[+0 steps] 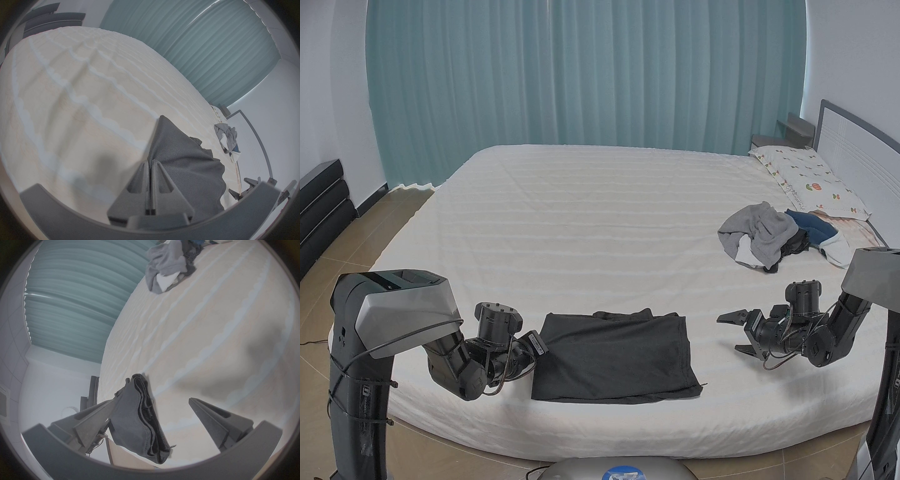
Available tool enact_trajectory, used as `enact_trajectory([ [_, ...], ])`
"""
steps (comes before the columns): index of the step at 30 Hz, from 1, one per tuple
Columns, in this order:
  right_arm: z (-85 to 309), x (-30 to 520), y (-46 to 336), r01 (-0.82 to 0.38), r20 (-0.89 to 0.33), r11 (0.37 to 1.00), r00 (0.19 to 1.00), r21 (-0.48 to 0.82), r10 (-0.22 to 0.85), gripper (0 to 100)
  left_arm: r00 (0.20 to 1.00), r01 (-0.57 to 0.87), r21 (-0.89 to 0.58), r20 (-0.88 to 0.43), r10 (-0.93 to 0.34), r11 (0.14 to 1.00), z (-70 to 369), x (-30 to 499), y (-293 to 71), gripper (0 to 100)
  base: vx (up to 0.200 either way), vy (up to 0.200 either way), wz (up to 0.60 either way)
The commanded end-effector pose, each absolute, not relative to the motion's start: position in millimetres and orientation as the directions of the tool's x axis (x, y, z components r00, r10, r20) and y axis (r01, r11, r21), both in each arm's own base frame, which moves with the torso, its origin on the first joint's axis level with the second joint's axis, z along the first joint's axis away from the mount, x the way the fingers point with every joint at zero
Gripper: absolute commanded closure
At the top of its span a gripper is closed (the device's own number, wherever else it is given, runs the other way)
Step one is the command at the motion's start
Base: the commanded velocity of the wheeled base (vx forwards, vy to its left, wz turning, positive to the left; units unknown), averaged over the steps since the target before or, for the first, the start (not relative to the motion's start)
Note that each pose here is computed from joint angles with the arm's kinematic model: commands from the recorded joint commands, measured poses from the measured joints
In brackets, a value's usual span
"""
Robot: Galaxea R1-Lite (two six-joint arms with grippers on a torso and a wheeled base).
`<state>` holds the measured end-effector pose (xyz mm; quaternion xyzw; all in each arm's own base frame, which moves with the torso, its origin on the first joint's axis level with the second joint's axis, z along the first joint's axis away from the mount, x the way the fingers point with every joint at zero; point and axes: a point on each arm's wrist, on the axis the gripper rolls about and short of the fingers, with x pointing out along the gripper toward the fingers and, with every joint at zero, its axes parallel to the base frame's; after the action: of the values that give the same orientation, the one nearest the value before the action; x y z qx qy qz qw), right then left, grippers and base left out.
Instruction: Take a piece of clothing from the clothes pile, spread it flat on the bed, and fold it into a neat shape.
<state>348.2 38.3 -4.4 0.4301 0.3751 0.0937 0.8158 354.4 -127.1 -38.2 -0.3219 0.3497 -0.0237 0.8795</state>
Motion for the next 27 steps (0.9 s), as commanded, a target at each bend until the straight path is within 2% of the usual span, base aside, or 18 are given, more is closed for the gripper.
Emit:
enact_trajectory([
  [1, -3.7, 347.3, 50.4, 0.157, -0.532, 0.628, 0.704, 0.762, 0.47, 0, 0.753, -0.183, -0.583, -0.601, -0.268, 0.792, -38.2, 353.9, -127.2, 100, 0.0, 0.2, 0.0],
  [5, -4.3, 345.0, 60.0, 0.137, -0.526, 0.637, 0.706, 0.759, 0.474, 0, 0.753, -0.183, -0.583, -0.601, -0.268, 0.792, -38.2, 353.9, -127.2, 100, 0.0, 0.2, 0.0],
  [10, -2.3, 344.3, 66.9, 0.141, -0.504, 0.604, 0.713, 0.785, 0.488, 0, 0.754, -0.183, -0.582, -0.601, -0.267, 0.792, -38.6, 353.8, -127.7, 100, 0.0, 0.2, 0.0],
  [15, -2.7, 343.0, 69.4, 0.13, -0.494, 0.6, 0.715, 0.789, 0.495, 0, 0.754, -0.183, -0.582, -0.601, -0.267, 0.792, -38.6, 353.8, -127.7, 100, 0.0, 0.2, 0.0],
  [27, -4.8, 335.2, 96.4, 0.118, -0.51, 0.624, 0.701, 0.772, 0.498, 0, 0.745, -0.184, -0.576, -0.61, -0.269, 0.797, -39.6, 349.1, -128.4, 100, 0.0, 0.0, 0.0],
])
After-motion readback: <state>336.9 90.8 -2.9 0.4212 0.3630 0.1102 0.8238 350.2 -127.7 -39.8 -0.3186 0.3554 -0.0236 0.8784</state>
